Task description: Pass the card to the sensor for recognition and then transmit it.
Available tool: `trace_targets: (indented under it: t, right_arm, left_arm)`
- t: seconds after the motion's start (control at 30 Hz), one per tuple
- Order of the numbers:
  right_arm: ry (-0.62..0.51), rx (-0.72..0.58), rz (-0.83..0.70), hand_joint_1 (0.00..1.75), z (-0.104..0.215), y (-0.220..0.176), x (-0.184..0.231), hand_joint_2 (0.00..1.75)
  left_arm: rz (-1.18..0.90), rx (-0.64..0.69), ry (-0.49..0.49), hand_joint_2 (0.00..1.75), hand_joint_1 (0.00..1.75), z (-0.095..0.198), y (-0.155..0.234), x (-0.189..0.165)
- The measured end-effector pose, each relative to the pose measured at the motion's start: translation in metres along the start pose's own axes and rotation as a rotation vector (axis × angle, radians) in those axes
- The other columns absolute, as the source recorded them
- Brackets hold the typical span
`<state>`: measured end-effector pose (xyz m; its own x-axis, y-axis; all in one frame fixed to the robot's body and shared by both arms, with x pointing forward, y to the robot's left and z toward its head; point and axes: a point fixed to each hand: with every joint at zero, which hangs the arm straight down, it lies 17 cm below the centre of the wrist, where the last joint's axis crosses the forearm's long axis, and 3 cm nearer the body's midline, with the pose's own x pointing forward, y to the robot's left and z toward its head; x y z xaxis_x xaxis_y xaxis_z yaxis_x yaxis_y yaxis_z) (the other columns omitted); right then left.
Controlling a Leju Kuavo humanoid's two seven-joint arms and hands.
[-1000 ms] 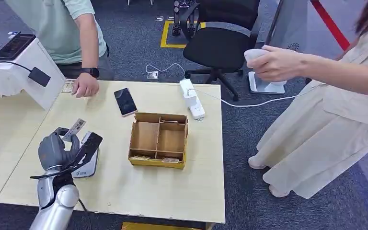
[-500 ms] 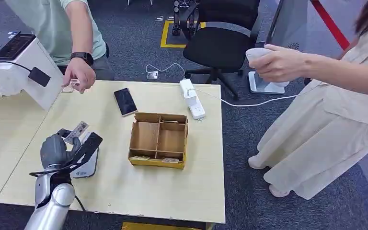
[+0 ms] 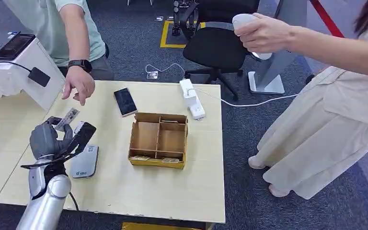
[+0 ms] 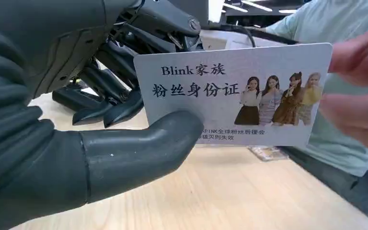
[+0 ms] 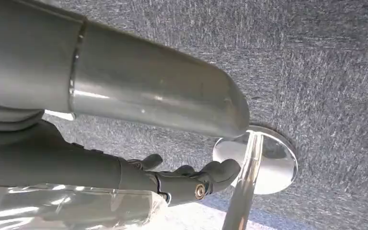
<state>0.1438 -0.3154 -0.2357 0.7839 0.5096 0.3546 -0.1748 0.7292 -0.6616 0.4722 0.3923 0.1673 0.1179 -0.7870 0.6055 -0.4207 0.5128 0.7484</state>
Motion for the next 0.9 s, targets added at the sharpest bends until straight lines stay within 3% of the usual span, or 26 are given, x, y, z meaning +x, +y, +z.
trace_targets:
  t: [0.43, 0.9]
  right_arm:
    - [-0.009, 0.008, 0.012, 0.00, 0.001, 0.002, 0.002, 0.00]
    - [-0.008, 0.004, 0.016, 0.00, 0.001, 0.002, 0.002, 0.00]
  left_arm:
    - [0.065, 0.096, -0.044, 1.75, 1.75, -0.041, 0.025, 0.034]
    - [0.115, 0.075, -0.055, 1.75, 1.75, -0.048, 0.009, 0.057]
